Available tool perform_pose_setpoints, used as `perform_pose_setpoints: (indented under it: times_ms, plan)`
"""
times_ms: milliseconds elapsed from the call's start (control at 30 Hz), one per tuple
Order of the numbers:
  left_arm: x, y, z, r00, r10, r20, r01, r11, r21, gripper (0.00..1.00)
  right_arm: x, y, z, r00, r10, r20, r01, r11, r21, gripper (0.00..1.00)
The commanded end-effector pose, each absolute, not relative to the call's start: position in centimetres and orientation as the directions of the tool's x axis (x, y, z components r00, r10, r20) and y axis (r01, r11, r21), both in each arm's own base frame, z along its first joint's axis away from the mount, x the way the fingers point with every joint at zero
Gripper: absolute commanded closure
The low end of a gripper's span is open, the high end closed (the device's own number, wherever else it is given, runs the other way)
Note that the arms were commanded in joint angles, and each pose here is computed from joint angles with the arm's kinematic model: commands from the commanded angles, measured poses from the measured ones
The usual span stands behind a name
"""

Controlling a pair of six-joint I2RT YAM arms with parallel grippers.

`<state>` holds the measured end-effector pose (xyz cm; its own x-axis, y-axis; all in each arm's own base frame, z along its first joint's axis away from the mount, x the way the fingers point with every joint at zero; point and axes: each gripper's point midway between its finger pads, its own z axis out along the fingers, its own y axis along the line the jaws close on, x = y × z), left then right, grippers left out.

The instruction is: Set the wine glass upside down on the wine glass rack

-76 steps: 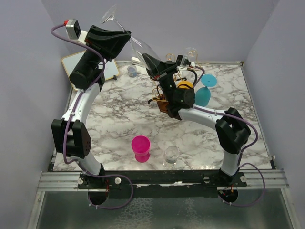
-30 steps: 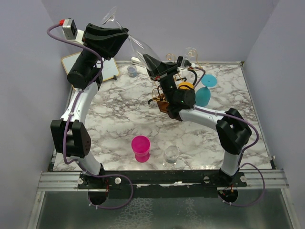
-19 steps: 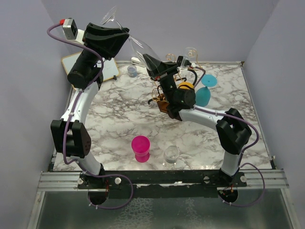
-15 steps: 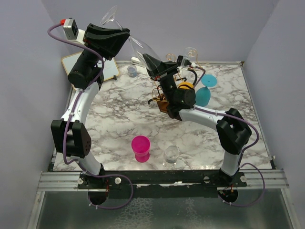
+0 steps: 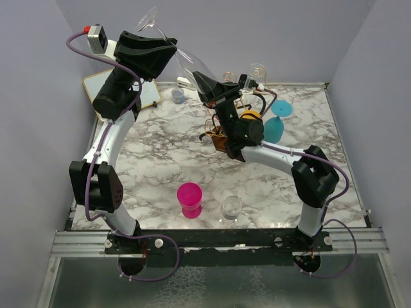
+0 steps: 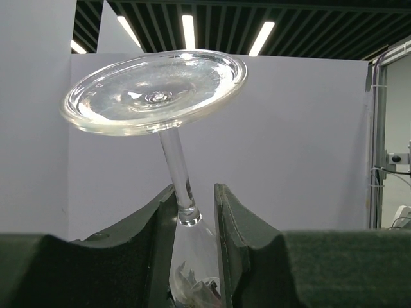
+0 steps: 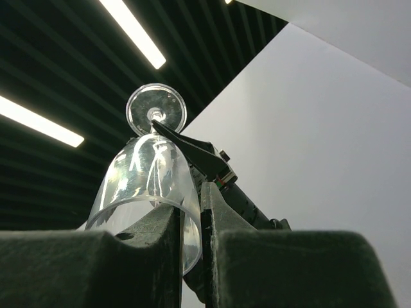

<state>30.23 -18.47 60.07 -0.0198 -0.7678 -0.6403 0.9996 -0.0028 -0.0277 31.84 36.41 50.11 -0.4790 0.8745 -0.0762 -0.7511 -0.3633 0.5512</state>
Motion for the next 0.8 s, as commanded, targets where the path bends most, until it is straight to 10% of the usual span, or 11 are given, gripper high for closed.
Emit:
perform_pose_setpoints:
  times_ms: [0, 167, 467, 767]
  plan:
    - [26.5, -18.6, 60.3, 0.096, -0.771, -0.630, 0.986, -0.010, 0.164, 0.70, 26.6, 29.8, 55.4, -0.460, 0.886, 0.063, -0.855, -0.461, 0.239, 0.99]
    - [26.5, -18.6, 60.3, 0.103, -0.771, -0.629, 0.985, -0.007, 0.171, 1.00, 26.7, 30.0, 55.3, -0.472, 0.879, 0.064, -0.848, -0.472, 0.241, 0.99]
    - [26.9, -19.7, 62.1, 0.118, -0.685, -0.718, 0.989, 0.016, 0.147, 1.00, 26.1, 31.3, 55.2, -0.417, 0.908, -0.027, -0.891, -0.403, 0.208, 0.96]
    - [26.8, -19.5, 63.4, 0.199, -0.632, -0.749, 0.979, 0.087, 0.187, 1.00, 26.5, 30.9, 54.8, -0.373, 0.927, -0.018, -0.903, -0.359, 0.236, 0.25]
